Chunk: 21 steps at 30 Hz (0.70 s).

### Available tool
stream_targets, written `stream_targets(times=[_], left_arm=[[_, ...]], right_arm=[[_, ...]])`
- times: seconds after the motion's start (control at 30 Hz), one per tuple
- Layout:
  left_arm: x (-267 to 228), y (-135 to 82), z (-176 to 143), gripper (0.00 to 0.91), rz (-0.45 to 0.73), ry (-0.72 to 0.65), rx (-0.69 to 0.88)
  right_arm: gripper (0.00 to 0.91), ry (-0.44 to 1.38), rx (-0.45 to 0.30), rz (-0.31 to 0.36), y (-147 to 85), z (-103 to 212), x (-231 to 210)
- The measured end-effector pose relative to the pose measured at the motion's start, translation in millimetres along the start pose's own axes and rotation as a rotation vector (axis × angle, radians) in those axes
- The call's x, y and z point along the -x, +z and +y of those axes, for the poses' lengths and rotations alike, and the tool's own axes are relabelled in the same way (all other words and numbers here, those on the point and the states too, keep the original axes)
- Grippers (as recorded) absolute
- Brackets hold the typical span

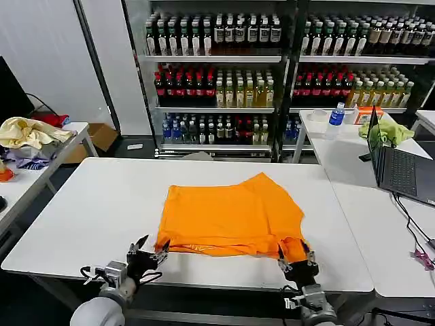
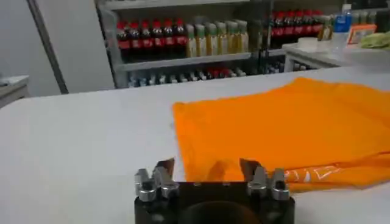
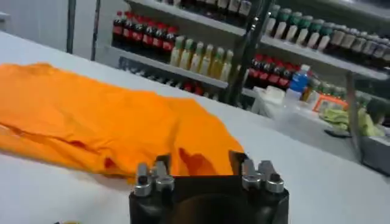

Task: Fold and organize the clothes.

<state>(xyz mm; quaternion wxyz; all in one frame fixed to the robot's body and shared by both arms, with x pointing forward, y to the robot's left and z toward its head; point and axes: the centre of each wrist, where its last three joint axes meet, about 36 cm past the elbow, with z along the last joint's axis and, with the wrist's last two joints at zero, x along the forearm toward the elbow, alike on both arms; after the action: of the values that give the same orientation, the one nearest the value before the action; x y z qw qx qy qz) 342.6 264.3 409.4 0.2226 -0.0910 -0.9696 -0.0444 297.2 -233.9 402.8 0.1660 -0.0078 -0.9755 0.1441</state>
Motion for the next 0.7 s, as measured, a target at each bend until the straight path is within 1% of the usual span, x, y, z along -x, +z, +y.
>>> stream_targets(times=[0.23,0.47,0.53,0.57,0.6,0.63,0.67,0.7], left_arm=[[7,6,3,0.907,0.027,-0.006,-0.015],[22,5,5,0.907,0.040,-0.007,-0.028],[27,4,5,0.695,0.040,-0.007,-0.031],[29,4,6,0.443,0.040,-0.006,-0.031],[31,4,6,0.282,0.041,-0.006,-0.032],[33,3,6,0.091,0.041,-0.005,-0.032],[35,3,7,0.040,0.041,-0.005,-0.032],[37,3,7,0.010,0.042,-0.003,-0.033]], right_arm=[[0.907,0.015,0.054,0.052,3,-7,2],[0.907,-0.004,0.108,0.104,7,-3,9],[0.907,-0.010,0.121,0.118,7,-2,12],[0.907,-0.014,0.126,0.123,8,-1,14],[0.907,-0.019,0.133,0.129,9,0,16],[0.786,-0.022,0.138,0.132,9,1,17],[0.705,-0.025,0.143,0.136,9,1,19],[0.443,-0.027,0.149,0.137,10,2,21]])
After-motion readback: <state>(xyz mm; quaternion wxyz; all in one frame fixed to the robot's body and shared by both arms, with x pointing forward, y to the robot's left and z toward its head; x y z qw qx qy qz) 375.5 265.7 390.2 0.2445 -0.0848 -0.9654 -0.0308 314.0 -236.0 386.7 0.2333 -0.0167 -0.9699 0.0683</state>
